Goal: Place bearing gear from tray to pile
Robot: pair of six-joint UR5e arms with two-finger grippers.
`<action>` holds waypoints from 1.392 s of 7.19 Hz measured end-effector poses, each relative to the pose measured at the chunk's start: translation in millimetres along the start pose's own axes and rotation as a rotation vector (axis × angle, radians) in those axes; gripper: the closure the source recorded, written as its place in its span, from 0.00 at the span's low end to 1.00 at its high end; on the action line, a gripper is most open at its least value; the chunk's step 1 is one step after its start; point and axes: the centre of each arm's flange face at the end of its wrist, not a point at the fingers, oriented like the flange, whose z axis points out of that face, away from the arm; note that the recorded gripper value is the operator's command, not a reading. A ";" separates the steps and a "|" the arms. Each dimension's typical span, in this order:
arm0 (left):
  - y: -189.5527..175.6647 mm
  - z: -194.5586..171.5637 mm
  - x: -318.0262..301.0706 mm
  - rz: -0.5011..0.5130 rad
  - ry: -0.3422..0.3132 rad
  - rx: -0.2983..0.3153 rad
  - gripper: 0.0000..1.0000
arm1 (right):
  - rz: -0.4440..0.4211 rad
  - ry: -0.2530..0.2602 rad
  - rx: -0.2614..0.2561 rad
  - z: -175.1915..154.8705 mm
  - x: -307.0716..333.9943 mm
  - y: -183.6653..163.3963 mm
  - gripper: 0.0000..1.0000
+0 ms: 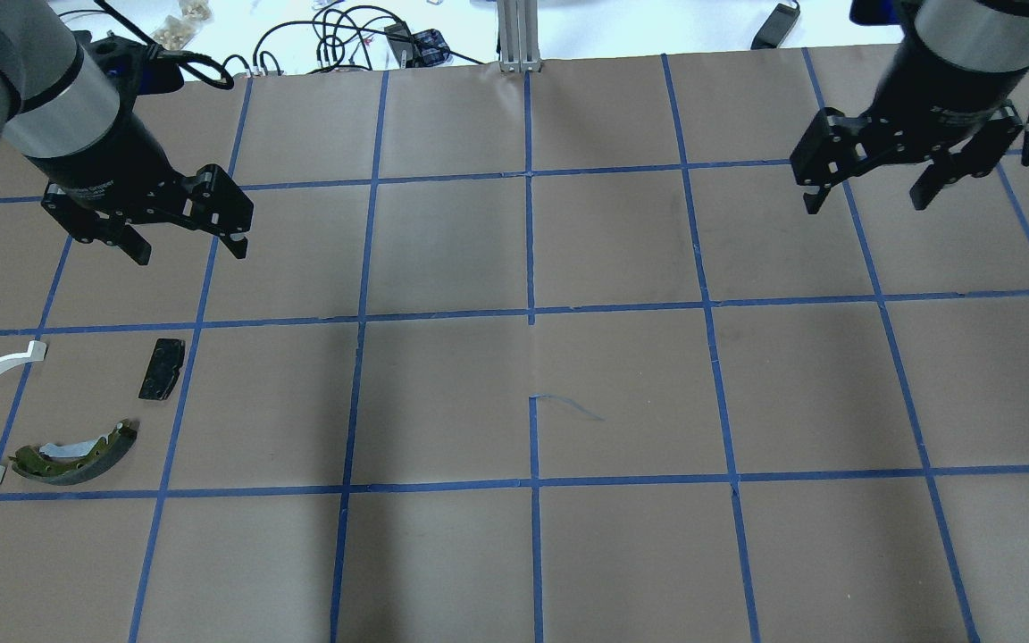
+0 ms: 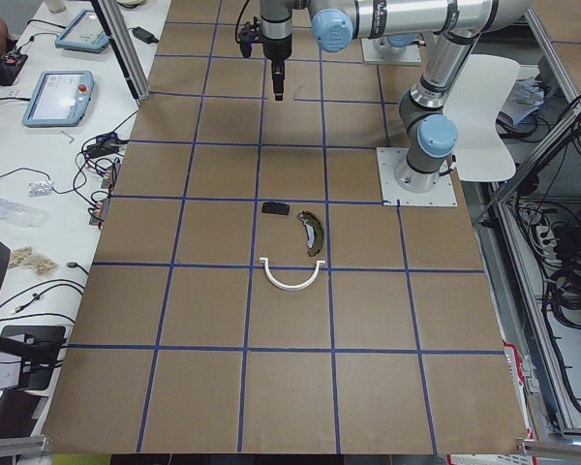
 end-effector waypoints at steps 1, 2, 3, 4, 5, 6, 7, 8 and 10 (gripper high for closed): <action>-0.1 0.4 0.0 0.000 0.000 -0.001 0.00 | -0.049 -0.010 -0.029 11.3 57.1 -1.3 0.00; 0.0 0.7 0.0 0.000 0.000 -0.002 0.00 | -0.117 -0.026 -0.049 27.8 117.2 -2.3 0.00; -0.1 1.2 0.0 0.000 0.000 -0.004 0.00 | -0.193 -0.031 -0.056 47.5 178.0 -4.1 0.00; -0.2 1.7 0.0 0.000 0.000 -0.005 0.00 | -0.284 -0.014 -0.069 72.6 241.6 -4.2 0.00; -0.3 1.9 0.0 0.000 0.000 -0.005 0.00 | -0.367 0.021 -0.095 100.2 296.4 -3.9 0.00; -0.5 2.2 0.0 0.000 0.001 -0.006 0.00 | -0.464 0.061 -0.128 130.3 338.9 -7.6 0.00; -0.6 2.5 -0.1 0.000 0.001 -0.006 0.00 | -0.559 0.076 -0.176 158.3 362.5 -13.0 0.00; -0.7 2.6 -0.1 0.000 0.001 -0.007 0.00 | -0.621 0.072 -0.221 181.2 378.0 -16.0 0.00; -1.1 3.2 -0.1 0.001 0.001 -0.008 0.00 | -0.682 0.011 -0.209 210.0 409.0 -6.5 0.00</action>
